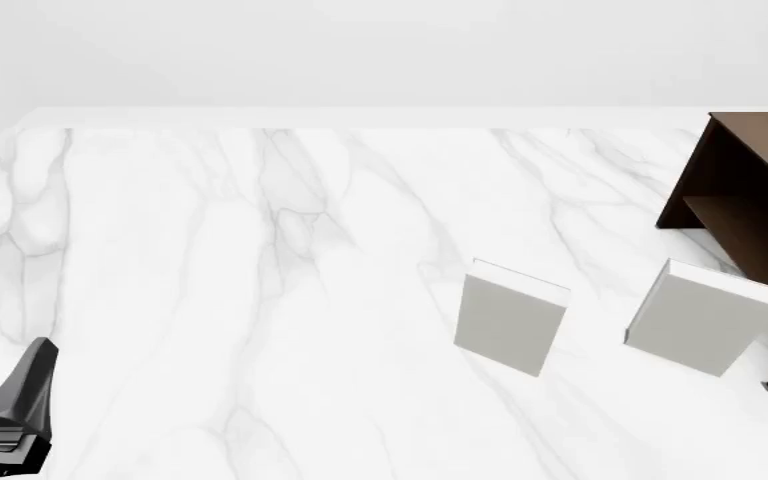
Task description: Pick up the book on the left and place it on top of the shelf.
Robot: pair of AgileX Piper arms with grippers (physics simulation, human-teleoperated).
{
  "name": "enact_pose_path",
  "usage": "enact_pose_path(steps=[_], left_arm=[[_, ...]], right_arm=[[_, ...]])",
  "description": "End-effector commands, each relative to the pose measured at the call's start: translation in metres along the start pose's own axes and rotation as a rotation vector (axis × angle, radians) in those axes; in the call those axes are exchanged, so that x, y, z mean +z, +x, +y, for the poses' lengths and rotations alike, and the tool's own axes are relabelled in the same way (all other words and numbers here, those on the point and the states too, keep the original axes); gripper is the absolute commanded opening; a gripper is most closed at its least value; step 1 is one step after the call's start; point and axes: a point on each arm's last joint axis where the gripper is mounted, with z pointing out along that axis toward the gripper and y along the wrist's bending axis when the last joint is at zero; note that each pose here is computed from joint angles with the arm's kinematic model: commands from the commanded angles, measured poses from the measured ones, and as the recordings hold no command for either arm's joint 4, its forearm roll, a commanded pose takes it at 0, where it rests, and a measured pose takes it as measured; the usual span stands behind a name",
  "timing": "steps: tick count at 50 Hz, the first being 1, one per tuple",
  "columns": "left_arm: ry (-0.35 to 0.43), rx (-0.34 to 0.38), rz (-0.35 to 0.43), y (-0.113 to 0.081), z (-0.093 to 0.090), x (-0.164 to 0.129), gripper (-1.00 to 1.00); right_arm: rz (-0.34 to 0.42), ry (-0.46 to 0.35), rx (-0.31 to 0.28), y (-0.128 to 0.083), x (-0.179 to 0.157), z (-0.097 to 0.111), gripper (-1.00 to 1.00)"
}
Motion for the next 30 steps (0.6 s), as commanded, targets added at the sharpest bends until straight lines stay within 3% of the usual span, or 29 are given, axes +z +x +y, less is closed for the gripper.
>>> enact_pose_path(steps=[1, 30], left_arm=[[0.0, 0.0, 0.0, 0.0, 0.0, 0.0, 1.0], [0.0, 0.0, 0.0, 0.0, 0.0, 0.0, 1.0]], right_arm=[[0.003, 0.04, 0.008, 0.001, 0.002, -0.008, -1.0], [0.06, 0.085, -0.027, 0.019, 0.018, -0.013, -1.0]])
